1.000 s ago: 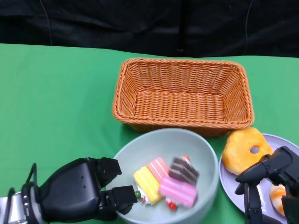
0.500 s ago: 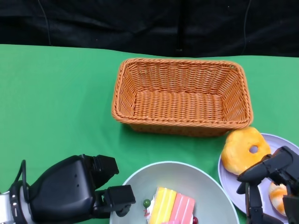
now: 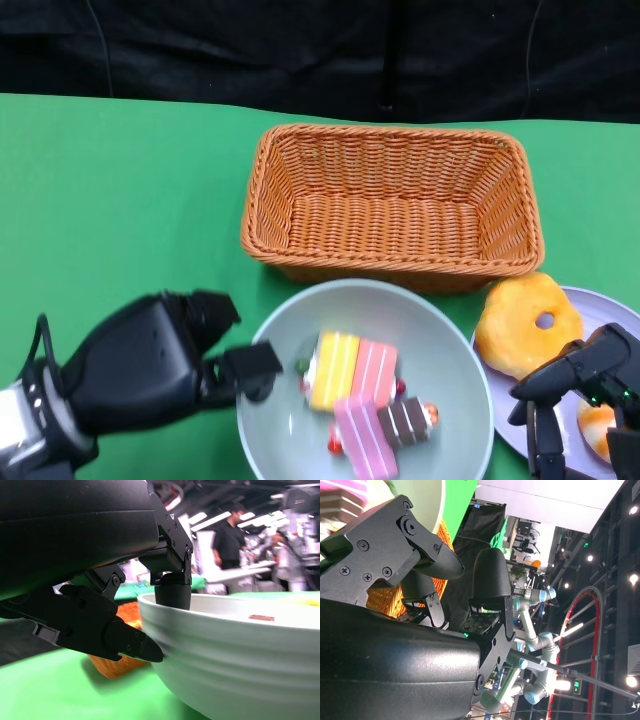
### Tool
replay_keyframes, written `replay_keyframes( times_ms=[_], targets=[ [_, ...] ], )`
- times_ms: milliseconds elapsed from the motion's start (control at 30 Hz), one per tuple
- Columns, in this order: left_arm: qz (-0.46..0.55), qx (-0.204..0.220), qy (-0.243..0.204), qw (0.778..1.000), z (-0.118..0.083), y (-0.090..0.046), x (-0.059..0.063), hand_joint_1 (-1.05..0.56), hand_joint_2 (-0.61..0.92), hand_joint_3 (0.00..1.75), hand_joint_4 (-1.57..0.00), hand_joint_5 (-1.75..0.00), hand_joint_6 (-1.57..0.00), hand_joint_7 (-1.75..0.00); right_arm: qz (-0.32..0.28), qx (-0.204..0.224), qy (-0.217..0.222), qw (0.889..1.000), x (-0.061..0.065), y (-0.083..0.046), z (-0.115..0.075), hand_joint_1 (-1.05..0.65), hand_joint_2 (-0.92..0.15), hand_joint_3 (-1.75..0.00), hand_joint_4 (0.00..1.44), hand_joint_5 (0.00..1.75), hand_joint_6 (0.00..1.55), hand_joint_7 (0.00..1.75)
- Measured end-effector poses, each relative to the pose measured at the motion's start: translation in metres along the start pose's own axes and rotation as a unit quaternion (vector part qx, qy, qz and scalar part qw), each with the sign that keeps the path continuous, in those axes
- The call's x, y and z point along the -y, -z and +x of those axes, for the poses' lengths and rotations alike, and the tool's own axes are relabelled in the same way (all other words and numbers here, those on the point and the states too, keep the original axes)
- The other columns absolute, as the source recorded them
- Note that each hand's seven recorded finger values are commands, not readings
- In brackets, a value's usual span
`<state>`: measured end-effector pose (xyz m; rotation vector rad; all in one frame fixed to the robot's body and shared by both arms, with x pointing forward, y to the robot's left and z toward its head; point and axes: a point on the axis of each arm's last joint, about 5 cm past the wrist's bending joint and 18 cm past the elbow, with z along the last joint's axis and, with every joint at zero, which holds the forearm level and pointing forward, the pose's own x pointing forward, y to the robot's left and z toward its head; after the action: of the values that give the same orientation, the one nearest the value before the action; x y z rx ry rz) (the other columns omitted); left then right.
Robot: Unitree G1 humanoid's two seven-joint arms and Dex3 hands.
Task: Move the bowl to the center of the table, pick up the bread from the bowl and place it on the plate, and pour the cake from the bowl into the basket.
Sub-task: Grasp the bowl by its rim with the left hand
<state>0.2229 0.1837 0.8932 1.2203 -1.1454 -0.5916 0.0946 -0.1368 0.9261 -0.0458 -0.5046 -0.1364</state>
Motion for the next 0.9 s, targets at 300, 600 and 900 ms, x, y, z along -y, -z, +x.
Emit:
replay_keyframes(
  times_ms=[300,600,900],
  targets=[
    [0.057,-0.017,-0.002,0.998,0.013,0.015,0.012,-0.26,0.8,0.02,-0.99,-1.75,-0.82,-1.54,0.002,0.0,0.0,1.0,0.0,0.0,0.0,-0.05,-0.42,-1.33,0.74,1.62,0.69,1.38],
    [0.041,-0.025,0.035,0.998,0.016,0.02,0.014,-0.33,0.85,0.01,-0.78,-1.48,-0.87,-0.71,0.003,0.0,-0.001,1.0,0.0,0.0,0.0,-0.04,-0.45,-1.28,0.73,1.62,0.68,1.37],
    [0.025,-0.035,0.172,0.984,0.0,0.015,-0.01,-0.43,0.81,0.0,-0.02,-0.68,-0.36,-0.05,0.004,-0.002,-0.003,1.0,-0.001,0.0,-0.001,-0.02,-0.43,-1.35,0.72,1.63,0.69,1.38]
  ],
)
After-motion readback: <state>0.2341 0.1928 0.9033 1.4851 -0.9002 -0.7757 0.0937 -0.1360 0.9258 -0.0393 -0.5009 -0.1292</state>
